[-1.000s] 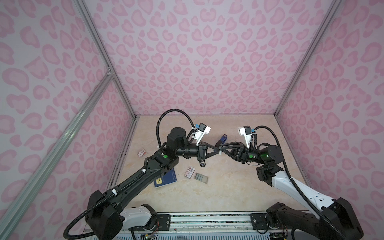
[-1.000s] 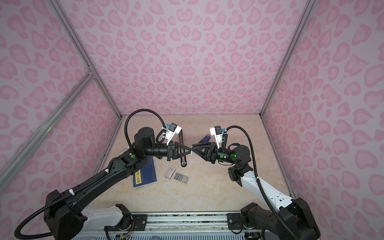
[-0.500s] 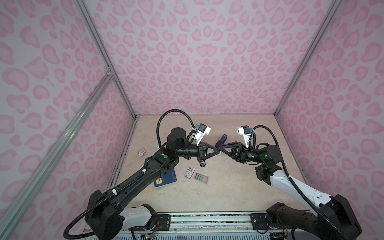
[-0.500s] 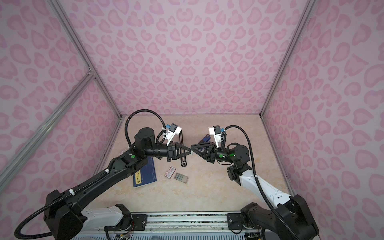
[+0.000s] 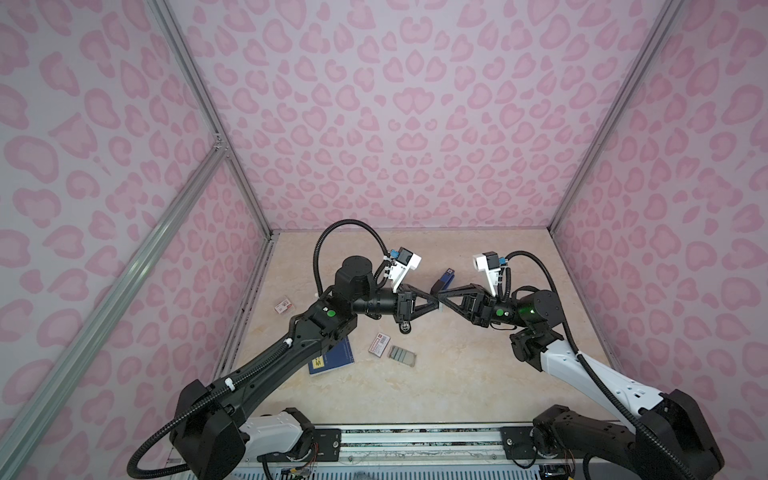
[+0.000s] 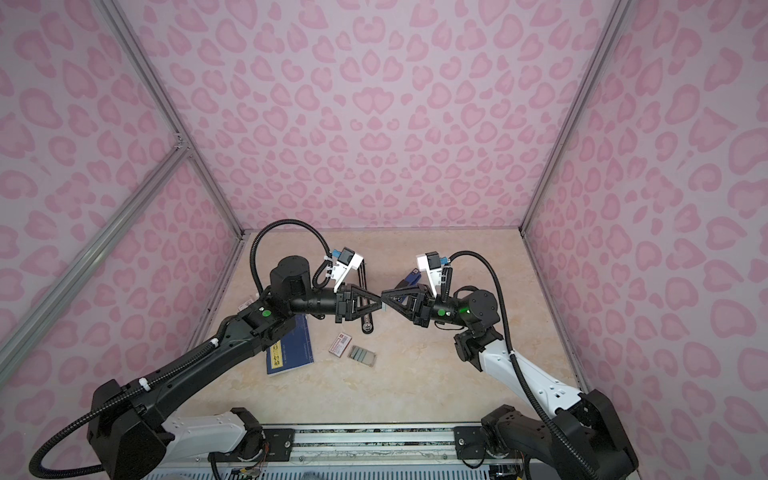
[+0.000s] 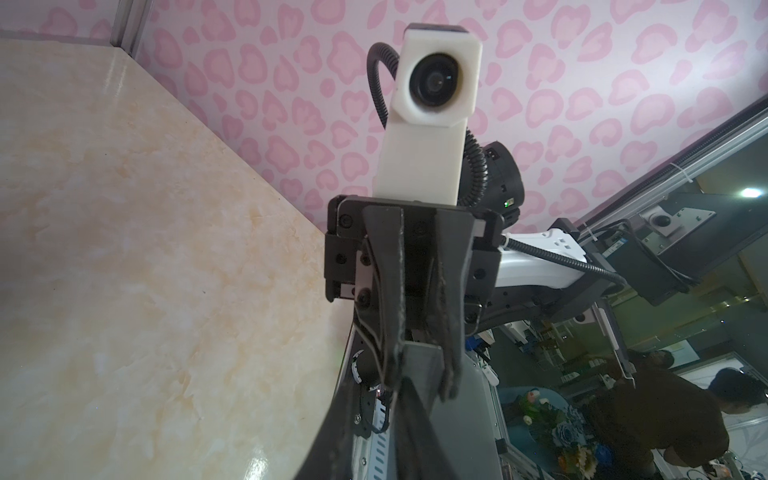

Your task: Load the staples into the stapler

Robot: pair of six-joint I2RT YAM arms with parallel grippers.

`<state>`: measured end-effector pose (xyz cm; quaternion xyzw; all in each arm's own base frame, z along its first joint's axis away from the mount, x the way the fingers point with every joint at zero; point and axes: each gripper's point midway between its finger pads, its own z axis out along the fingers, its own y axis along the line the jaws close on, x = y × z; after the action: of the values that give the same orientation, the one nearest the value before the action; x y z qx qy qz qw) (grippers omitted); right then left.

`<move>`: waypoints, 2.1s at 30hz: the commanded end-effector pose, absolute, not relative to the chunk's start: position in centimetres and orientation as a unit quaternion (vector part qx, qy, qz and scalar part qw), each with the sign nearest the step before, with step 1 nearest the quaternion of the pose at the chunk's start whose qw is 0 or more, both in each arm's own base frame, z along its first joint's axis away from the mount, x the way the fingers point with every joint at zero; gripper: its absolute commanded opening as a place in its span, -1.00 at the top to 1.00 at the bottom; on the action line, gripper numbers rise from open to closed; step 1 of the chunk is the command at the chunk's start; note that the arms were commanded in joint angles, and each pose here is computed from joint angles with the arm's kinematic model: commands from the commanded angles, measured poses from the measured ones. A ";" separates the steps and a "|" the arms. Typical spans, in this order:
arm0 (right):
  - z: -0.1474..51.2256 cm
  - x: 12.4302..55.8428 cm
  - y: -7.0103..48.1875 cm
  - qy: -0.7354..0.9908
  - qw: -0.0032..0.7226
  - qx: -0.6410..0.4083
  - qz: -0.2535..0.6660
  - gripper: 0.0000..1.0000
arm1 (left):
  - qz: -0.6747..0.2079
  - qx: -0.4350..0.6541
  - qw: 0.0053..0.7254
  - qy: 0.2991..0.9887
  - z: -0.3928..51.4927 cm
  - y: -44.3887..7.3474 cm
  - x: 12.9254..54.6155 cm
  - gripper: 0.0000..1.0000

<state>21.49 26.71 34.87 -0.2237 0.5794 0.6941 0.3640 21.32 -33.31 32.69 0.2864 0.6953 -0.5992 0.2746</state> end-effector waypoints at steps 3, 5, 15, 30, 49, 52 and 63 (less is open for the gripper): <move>35.0 21.5 26.5 0.577 0.381 -0.234 0.684 0.66 | -0.586 0.265 0.295 0.707 32.2 -32.5 22.4 0.43; 34.9 21.6 26.4 0.580 0.384 -0.231 0.680 0.67 | -0.584 0.257 0.299 0.710 32.0 -32.0 22.6 0.42; 32.0 24.6 26.4 0.653 0.399 -0.212 0.608 0.67 | -0.515 0.147 0.345 0.771 28.1 -26.4 25.6 0.40; 22.1 33.0 30.9 0.817 0.369 -0.191 0.400 0.67 | -0.330 -0.008 0.361 0.872 18.7 -17.6 25.8 0.01; 12.6 41.3 34.1 0.889 0.393 -0.103 0.213 0.67 | -0.276 -0.020 0.338 0.900 15.1 -16.6 26.5 -0.24; 11.7 41.9 34.2 0.891 0.397 -0.097 0.198 0.67 | -0.277 -0.018 0.336 0.900 14.9 -16.8 26.5 -0.23; 9.4 42.4 34.7 0.898 0.396 -0.083 0.174 0.67 | -0.285 -0.016 0.318 0.904 14.0 -17.3 26.5 -0.23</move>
<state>42.03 34.79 9.53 -0.0941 0.8992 0.1852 0.3851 26.06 -16.82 13.44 -0.0207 0.9112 -0.2721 0.3087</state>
